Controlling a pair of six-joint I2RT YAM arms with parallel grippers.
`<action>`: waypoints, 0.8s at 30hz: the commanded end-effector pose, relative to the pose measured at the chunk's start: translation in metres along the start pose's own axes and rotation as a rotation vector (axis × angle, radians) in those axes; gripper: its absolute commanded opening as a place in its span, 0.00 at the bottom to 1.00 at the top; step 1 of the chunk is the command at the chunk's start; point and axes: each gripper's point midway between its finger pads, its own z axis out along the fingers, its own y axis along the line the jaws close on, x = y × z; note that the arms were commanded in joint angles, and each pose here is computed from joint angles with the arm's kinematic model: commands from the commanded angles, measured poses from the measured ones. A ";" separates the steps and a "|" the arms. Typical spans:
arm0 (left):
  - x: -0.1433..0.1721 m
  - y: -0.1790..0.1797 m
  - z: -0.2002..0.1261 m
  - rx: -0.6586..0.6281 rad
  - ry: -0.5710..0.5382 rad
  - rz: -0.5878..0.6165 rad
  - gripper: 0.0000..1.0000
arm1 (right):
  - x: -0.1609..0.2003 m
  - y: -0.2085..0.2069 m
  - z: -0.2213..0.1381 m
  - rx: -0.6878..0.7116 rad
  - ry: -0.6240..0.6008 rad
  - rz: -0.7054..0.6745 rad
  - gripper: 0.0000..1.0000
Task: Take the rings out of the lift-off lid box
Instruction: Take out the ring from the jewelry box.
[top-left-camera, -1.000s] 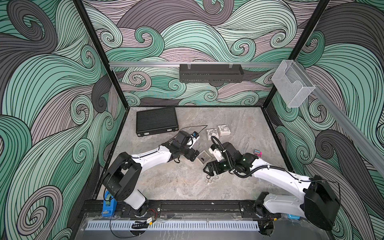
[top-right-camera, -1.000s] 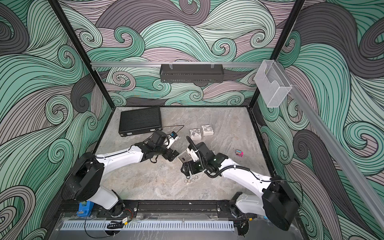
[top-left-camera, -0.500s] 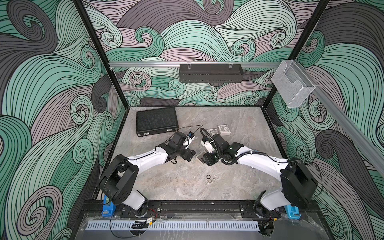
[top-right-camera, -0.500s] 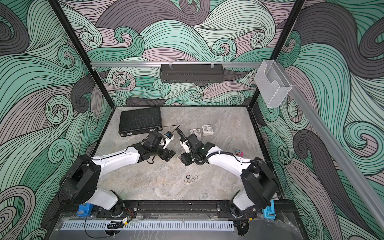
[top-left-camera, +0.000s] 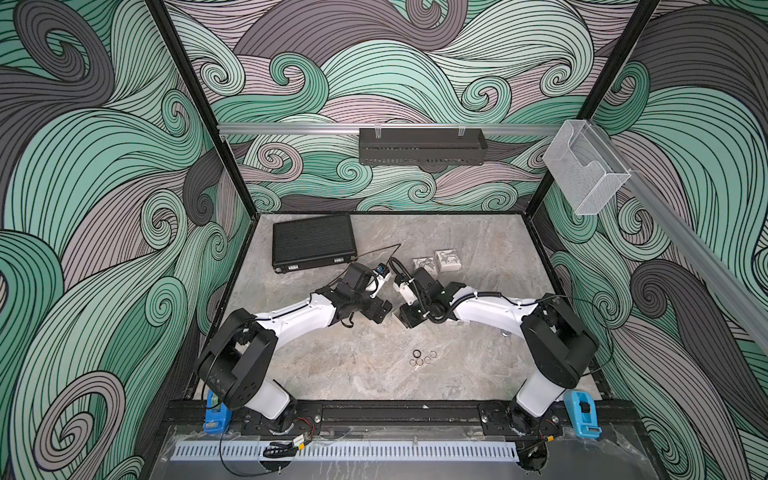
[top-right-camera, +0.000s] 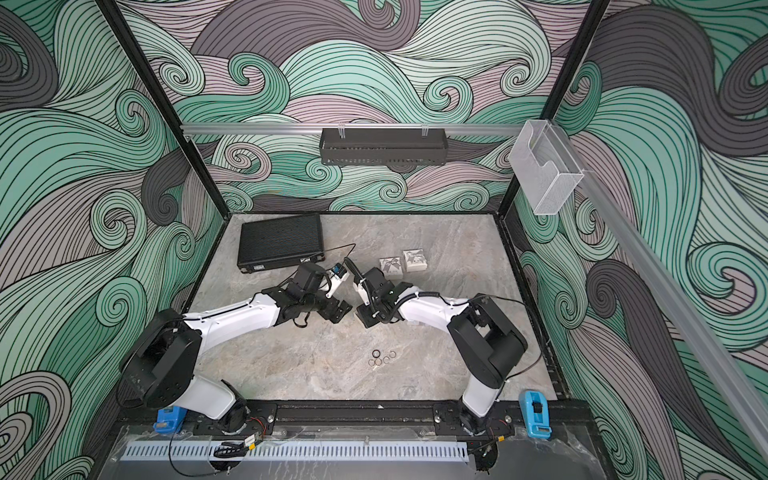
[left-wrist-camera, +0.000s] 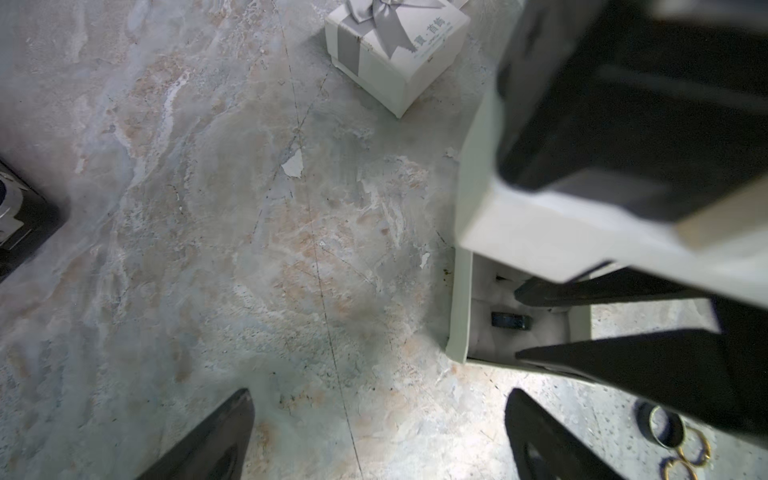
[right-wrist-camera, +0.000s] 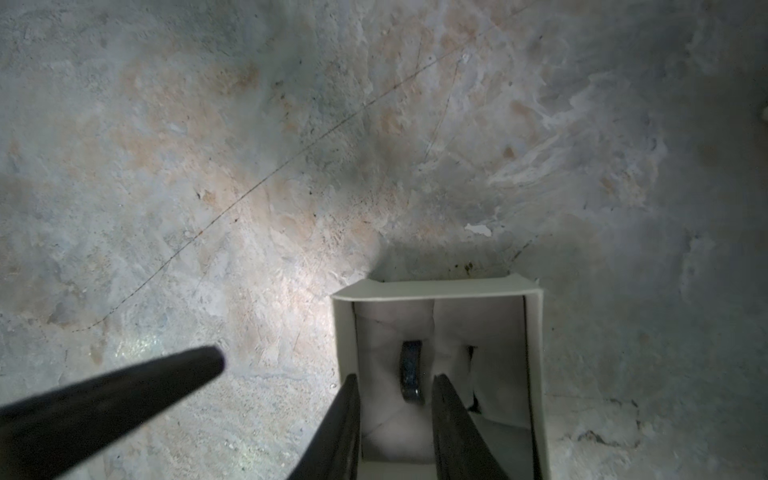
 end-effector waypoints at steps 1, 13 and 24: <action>-0.007 0.000 -0.001 0.014 -0.017 -0.006 0.95 | -0.009 -0.002 0.002 0.009 -0.026 -0.008 0.29; -0.006 -0.004 0.001 0.036 -0.015 -0.015 0.95 | 0.002 -0.010 0.009 0.044 0.009 0.005 0.21; -0.008 -0.014 0.012 0.101 -0.004 -0.015 0.95 | 0.008 -0.013 0.016 0.065 0.032 0.011 0.20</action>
